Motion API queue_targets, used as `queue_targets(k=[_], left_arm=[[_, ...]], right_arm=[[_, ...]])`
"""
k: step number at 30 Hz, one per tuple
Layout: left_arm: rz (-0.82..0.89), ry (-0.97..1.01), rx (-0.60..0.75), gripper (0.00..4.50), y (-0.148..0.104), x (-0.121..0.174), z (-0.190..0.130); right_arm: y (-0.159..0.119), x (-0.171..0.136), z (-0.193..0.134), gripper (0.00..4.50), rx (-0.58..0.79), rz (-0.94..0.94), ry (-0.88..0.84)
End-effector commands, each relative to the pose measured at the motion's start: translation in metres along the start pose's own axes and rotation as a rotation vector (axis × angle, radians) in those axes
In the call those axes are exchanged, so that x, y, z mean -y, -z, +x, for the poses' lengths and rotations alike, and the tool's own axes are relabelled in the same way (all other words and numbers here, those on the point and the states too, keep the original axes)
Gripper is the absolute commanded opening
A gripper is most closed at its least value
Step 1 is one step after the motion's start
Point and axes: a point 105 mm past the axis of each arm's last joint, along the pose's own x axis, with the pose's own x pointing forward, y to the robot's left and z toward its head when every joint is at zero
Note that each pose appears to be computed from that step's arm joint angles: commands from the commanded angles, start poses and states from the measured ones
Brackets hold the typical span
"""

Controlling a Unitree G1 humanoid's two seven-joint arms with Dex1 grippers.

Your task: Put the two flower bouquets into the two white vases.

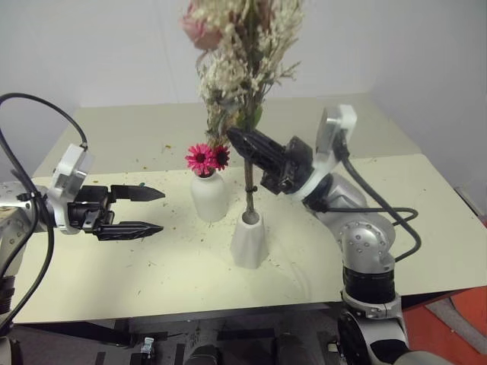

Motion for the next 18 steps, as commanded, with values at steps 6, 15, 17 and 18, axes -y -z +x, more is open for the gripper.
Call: queue_targets(k=[6,15,17,18], left_arm=[[0.04,-0.008,-0.002,4.11,-0.008,-0.001,-0.001],[0.039,-0.009,-0.008,4.11,-0.009,-0.001,-0.002],[0.04,-0.009,-0.008,4.11,-0.009,-0.001,-0.002],[0.04,-0.009,-0.008,4.11,-0.009,-0.001,-0.002]], right_arm=[[0.002,-0.009,-0.003,0.23,-0.002,-0.002,-0.04],[0.02,-0.007,-0.01,0.23,-0.048,0.034,-0.038],[0.021,-0.006,-0.011,0.95,-0.05,0.039,-0.033],[0.022,-0.005,-0.011,1.18,-0.051,0.04,-0.032]])
